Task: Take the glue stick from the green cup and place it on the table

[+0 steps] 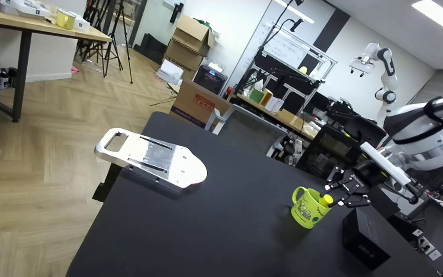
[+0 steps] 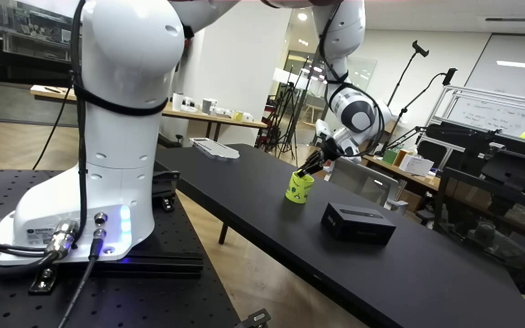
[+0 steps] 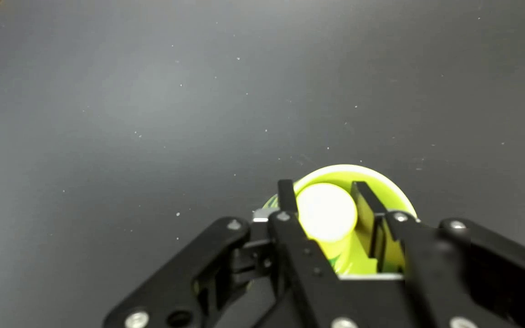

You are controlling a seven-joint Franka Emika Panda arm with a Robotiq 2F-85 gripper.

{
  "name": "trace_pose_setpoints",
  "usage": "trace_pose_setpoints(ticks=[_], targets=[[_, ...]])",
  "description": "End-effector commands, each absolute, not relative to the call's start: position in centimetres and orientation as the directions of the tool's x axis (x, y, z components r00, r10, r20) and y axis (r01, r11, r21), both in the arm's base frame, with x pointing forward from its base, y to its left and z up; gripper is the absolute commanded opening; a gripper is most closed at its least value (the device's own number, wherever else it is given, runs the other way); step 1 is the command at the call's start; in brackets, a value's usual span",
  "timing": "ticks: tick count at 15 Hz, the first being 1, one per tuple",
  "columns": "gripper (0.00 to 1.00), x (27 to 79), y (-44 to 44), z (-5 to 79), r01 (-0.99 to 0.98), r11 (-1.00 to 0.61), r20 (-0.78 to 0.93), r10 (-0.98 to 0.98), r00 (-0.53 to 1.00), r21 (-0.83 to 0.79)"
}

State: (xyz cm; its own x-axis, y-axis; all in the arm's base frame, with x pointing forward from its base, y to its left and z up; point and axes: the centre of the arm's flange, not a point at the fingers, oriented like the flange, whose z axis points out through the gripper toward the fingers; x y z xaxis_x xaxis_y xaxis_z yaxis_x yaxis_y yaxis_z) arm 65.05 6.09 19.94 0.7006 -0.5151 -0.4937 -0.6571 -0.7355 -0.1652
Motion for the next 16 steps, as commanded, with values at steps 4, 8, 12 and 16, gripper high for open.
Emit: trace_pose_setpoints(ticks=[4,8,12,16], targets=[[0.09,64.9,6.3,25.1,-0.653,-0.729,-0.51,-0.49,0.707,-0.206],[0.09,63.3,5.7,30.0,-0.596,-0.769,-0.533,-0.413,0.738,-0.229],[0.09,61.9,3.6,35.0,-0.514,-0.819,-0.549,-0.314,0.774,-0.256],[0.09,62.0,-0.8,36.0,-0.54,-0.805,-0.59,-0.319,0.742,-0.244]])
